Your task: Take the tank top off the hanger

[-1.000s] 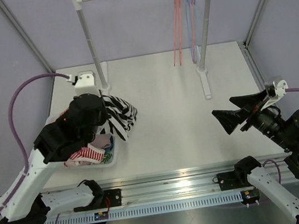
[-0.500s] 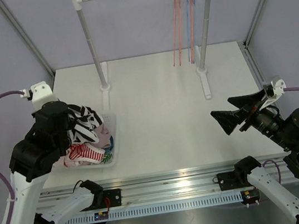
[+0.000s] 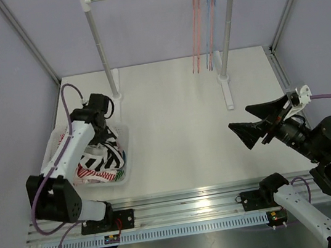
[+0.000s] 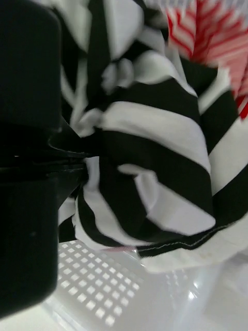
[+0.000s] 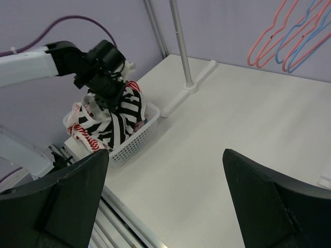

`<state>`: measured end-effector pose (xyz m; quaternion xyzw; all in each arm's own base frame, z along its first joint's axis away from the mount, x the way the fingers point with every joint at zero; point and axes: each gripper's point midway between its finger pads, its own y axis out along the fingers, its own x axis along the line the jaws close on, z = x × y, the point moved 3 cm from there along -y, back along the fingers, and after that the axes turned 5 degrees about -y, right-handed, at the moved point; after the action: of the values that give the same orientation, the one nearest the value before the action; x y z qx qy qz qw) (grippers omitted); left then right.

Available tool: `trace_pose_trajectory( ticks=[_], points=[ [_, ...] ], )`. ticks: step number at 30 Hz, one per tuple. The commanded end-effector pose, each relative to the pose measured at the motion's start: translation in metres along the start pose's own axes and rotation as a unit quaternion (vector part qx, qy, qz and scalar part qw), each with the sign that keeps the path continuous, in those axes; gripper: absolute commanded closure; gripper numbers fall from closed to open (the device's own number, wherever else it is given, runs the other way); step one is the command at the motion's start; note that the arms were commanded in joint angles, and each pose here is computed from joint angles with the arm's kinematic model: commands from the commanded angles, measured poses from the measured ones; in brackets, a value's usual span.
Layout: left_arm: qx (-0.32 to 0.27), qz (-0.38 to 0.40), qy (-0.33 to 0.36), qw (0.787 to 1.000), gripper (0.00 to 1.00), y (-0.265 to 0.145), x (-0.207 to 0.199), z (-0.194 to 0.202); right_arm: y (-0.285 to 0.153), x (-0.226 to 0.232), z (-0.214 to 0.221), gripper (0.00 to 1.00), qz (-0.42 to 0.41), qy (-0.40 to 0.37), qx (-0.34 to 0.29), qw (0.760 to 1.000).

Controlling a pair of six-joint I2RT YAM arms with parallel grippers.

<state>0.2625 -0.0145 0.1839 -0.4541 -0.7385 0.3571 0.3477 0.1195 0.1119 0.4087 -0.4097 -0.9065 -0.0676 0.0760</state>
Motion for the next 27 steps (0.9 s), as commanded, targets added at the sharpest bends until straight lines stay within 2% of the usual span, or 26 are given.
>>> trace_pose_trajectory(
  ticks=[1,2,3,5,7,10,12,13,16,19,22,27],
  points=[
    [0.084,0.022,0.005,0.996,0.99,0.035,-0.017,0.034,0.009,0.007,-0.005,0.00,-0.036,-0.004,-0.017,0.999],
    [0.115,0.003,0.011,0.993,0.99,0.054,-0.019,0.045,0.012,0.006,-0.003,0.00,-0.037,-0.001,-0.012,0.999],
    [0.121,0.000,0.003,0.993,1.00,0.067,-0.021,0.048,0.013,0.007,-0.003,0.00,-0.040,0.001,-0.012,0.999],
    [0.189,-0.007,-0.012,0.982,1.00,0.096,-0.017,0.069,0.015,0.010,-0.003,0.00,-0.051,0.004,-0.009,0.999],
    [0.212,-0.012,-0.020,0.977,1.00,0.102,-0.013,0.071,0.015,0.013,-0.003,0.01,-0.063,0.005,-0.007,0.998],
    [0.213,0.032,-0.057,0.975,0.98,0.101,-0.017,0.063,0.015,0.014,0.000,0.00,-0.069,0.003,-0.008,0.998],
    [0.191,0.060,-0.073,0.977,0.89,0.094,-0.019,0.053,0.013,0.013,0.003,0.00,-0.068,-0.002,-0.009,0.998],
    [0.190,0.078,-0.083,0.975,0.79,0.091,-0.020,0.049,0.012,0.013,0.005,0.01,-0.067,-0.004,-0.008,0.998],
    [0.162,0.140,-0.110,0.971,0.71,0.077,-0.030,0.028,0.012,0.011,0.009,0.00,-0.062,-0.010,0.001,0.998],
    [0.143,0.159,-0.120,0.970,0.63,0.068,-0.035,0.011,0.013,0.009,0.008,0.01,-0.059,-0.010,0.003,0.998],
    [0.143,0.171,-0.137,0.965,0.61,0.071,-0.033,0.004,0.014,0.010,0.010,0.01,-0.061,-0.004,0.006,0.998],
    [0.181,0.162,-0.149,0.959,0.58,0.092,-0.029,0.011,0.015,0.010,0.012,0.01,-0.060,0.007,0.004,0.998]
  ],
)
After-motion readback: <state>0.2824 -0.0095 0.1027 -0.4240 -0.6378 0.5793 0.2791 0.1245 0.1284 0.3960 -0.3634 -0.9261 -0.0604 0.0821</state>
